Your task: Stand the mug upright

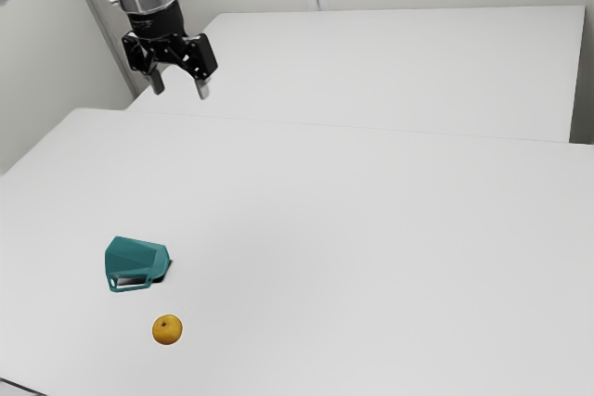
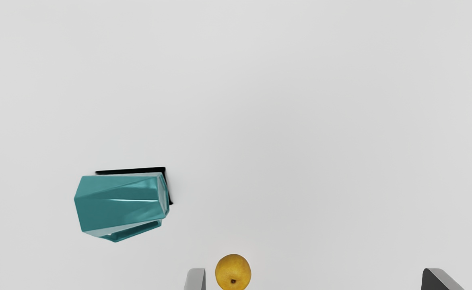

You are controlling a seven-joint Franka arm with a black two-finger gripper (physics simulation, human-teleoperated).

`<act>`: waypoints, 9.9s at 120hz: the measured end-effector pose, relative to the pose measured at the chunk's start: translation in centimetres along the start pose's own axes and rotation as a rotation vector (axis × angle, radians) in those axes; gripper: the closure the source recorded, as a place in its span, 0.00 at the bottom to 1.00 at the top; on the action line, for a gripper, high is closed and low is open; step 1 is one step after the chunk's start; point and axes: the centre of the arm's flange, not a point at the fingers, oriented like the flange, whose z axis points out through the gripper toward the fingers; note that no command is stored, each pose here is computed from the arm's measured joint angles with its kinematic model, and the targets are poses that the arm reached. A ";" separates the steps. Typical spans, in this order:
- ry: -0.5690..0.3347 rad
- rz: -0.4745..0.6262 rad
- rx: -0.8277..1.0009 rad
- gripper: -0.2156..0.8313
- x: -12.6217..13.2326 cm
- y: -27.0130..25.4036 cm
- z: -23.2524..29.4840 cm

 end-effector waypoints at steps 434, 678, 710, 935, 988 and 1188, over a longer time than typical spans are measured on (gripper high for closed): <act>0.489 0.001 -0.791 0.23 -17.6 -32.0 37.8; 0.440 0.042 -0.822 0.87 -15.7 -28.7 38.6; 0.450 0.091 -0.812 0.92 -14.6 -27.3 36.9; 0.099 0.378 0.031 0.95 -5.1 -4.8 21.0; 0.081 0.255 0.080 0.95 -6.0 -0.2 23.4; 0.096 0.038 0.079 0.92 -3.9 4.8 31.6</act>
